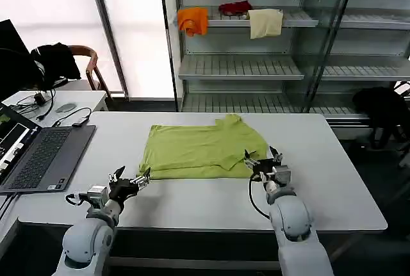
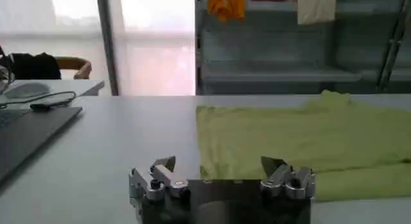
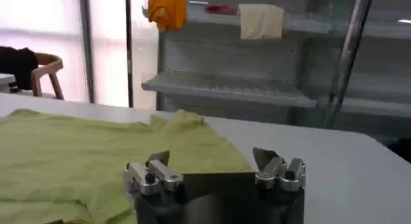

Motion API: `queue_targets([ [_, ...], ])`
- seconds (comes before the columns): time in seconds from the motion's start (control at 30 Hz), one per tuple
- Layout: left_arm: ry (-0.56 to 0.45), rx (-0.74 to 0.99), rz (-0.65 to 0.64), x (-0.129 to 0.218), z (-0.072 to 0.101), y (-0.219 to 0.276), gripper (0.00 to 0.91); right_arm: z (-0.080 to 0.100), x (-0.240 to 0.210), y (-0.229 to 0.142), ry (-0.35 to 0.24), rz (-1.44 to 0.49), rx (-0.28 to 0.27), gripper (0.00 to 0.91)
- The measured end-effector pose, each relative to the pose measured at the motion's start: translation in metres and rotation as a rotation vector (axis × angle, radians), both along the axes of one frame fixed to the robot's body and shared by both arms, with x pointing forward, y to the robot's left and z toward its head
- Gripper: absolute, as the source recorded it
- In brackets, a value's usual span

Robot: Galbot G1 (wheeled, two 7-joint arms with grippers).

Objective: Fold and organize the clothes.

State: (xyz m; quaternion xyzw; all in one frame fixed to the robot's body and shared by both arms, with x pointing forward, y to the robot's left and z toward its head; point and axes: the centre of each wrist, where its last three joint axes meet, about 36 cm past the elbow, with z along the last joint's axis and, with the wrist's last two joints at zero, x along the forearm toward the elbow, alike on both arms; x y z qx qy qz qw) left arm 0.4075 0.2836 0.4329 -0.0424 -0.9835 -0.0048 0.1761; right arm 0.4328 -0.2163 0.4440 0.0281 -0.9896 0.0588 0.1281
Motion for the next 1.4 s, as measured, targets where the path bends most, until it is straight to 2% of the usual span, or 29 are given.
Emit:
queue_targets([
  [0.47, 0.025, 0.015, 0.003, 0.002, -0.010, -0.003, 0.907, -0.010, -0.017, -0.018, 0.031, -0.036, -0.029, 0.907],
  [0.5, 0.025, 0.016, 0.004, 0.003, -0.011, -0.003, 0.907, -0.012, -0.016, -0.018, 0.034, -0.036, -0.029, 0.806],
  [0.53, 0.026, 0.017, 0.005, 0.003, -0.012, -0.003, 0.907, -0.013, -0.016, -0.019, 0.038, -0.036, -0.029, 0.756],
  [0.57, 0.027, 0.018, 0.006, 0.004, -0.013, -0.003, 0.907, -0.015, -0.015, -0.019, 0.042, -0.036, -0.030, 0.534],
  [0.6, 0.029, 0.019, 0.006, 0.005, -0.014, -0.003, 0.907, -0.017, -0.014, -0.019, 0.046, -0.036, -0.030, 0.453],
  [0.63, 0.031, 0.020, 0.006, 0.006, -0.015, -0.004, 0.907, -0.019, -0.013, -0.018, 0.049, -0.034, -0.031, 0.312],
  [0.67, 0.033, 0.020, 0.006, 0.007, -0.016, -0.004, 0.846, -0.021, -0.012, -0.018, 0.052, -0.032, -0.031, 0.252],
  [0.7, 0.035, 0.021, 0.006, 0.007, -0.017, -0.004, 0.826, -0.024, -0.011, -0.017, 0.057, -0.030, -0.032, 0.161],
  [0.73, 0.037, 0.022, 0.007, 0.008, -0.018, -0.005, 0.806, -0.026, -0.009, -0.016, 0.060, -0.028, -0.033, 0.121],
  [0.77, 0.039, 0.022, 0.006, 0.009, -0.019, -0.005, 0.695, -0.029, -0.008, -0.014, 0.063, -0.027, -0.034, 0.010],
  [0.8, 0.041, 0.023, 0.005, 0.010, -0.020, -0.005, 0.615, -0.031, -0.007, -0.013, 0.067, -0.026, -0.035, 0.000],
  [0.83, 0.043, 0.025, 0.005, 0.011, -0.021, -0.006, 0.484, -0.033, -0.006, -0.013, 0.070, -0.025, -0.034, 0.000],
  [0.87, 0.044, 0.025, 0.005, 0.012, -0.022, -0.006, 0.393, -0.036, -0.005, -0.011, 0.074, -0.023, -0.034, 0.000],
  [0.9, 0.046, 0.027, 0.005, 0.013, -0.023, -0.006, 0.171, -0.038, -0.004, -0.010, 0.077, -0.020, -0.034, 0.000],
  [0.93, 0.047, 0.031, 0.006, 0.013, -0.025, -0.006, 0.171, -0.039, -0.002, -0.010, 0.078, -0.018, -0.034, 0.000],
  [0.97, 0.049, 0.033, 0.004, 0.013, -0.026, -0.006, 0.010, -0.040, -0.002, -0.010, 0.079, -0.017, -0.035, 0.000],
  [1.4, 0.056, 0.044, -0.007, 0.020, -0.032, -0.004, 0.000, -0.046, -0.001, -0.007, 0.088, -0.007, -0.033, 0.000],
])
